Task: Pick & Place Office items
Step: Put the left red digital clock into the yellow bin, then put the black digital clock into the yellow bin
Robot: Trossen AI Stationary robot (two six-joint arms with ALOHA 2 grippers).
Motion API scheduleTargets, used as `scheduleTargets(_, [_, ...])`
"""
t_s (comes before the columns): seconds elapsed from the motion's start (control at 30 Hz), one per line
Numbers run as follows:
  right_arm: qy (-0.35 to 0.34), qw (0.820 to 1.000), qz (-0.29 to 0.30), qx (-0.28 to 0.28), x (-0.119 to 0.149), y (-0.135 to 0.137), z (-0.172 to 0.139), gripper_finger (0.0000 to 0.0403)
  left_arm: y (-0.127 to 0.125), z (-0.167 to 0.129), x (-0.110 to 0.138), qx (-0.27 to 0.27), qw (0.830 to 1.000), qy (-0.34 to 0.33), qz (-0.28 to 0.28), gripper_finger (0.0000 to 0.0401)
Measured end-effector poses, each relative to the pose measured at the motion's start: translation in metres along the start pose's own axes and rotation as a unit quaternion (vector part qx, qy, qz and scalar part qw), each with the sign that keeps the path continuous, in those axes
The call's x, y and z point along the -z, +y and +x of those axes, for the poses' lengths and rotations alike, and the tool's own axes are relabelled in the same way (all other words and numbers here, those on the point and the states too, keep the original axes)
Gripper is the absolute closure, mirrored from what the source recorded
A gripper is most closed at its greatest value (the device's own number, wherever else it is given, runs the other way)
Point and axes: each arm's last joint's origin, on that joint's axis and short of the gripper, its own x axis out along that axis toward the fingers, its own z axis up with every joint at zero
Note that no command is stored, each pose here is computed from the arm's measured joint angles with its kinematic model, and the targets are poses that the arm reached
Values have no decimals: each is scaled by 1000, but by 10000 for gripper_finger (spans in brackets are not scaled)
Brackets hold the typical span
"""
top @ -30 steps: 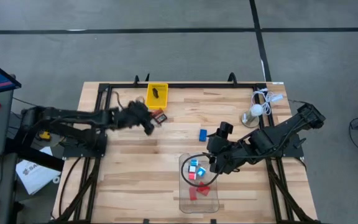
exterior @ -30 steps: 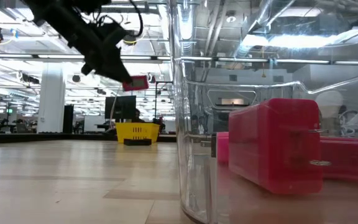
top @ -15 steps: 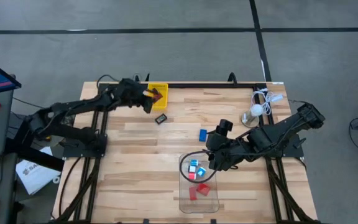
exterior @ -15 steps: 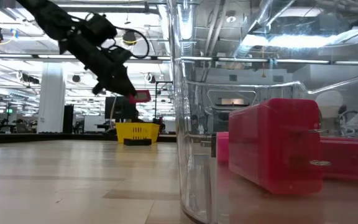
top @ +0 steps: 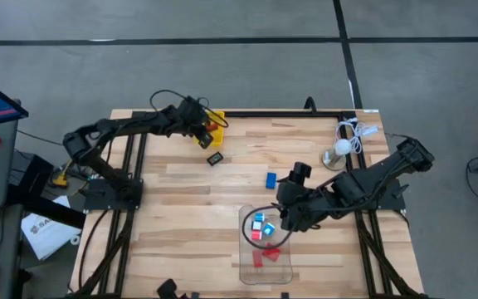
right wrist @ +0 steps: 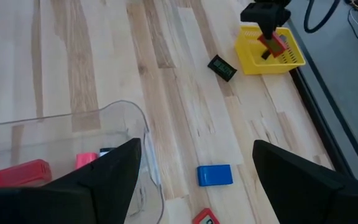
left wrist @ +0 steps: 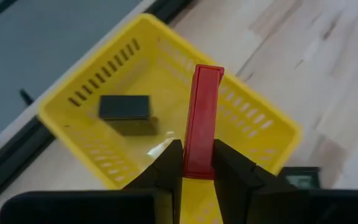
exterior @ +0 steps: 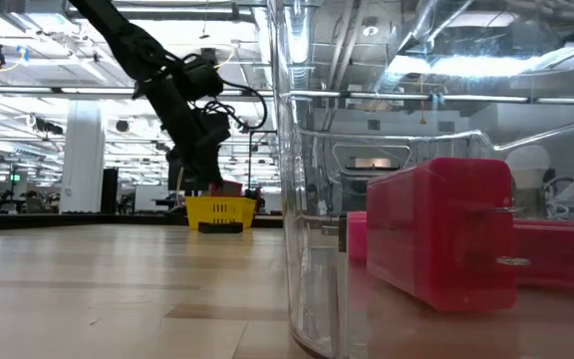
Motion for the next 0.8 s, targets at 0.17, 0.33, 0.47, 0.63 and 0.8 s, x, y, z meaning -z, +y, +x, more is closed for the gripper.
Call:
scheduleTargets(0.17, [0,1000,-1,-1,0,1,-1,101,1,-1,1,-12,1000,10,10,346])
scheduleTargets(0.33, [-1,1000,0,1,0,1,0,101,2,-1,1,-30,999,10,12,326])
scheduleTargets(0.47, [-1,1000,4,0,0,1,0,101,2,-1,1,-33,999,10,12,315])
scheduleTargets(0.63, [-1,1000,5,1,0,1,0,101,2,-1,-1,-33,999,1,15,318])
scheduleTargets(0.8, [-1,1000,6,1,0,1,0,101,-3,-12,-2,-10,999,-4,32,306])
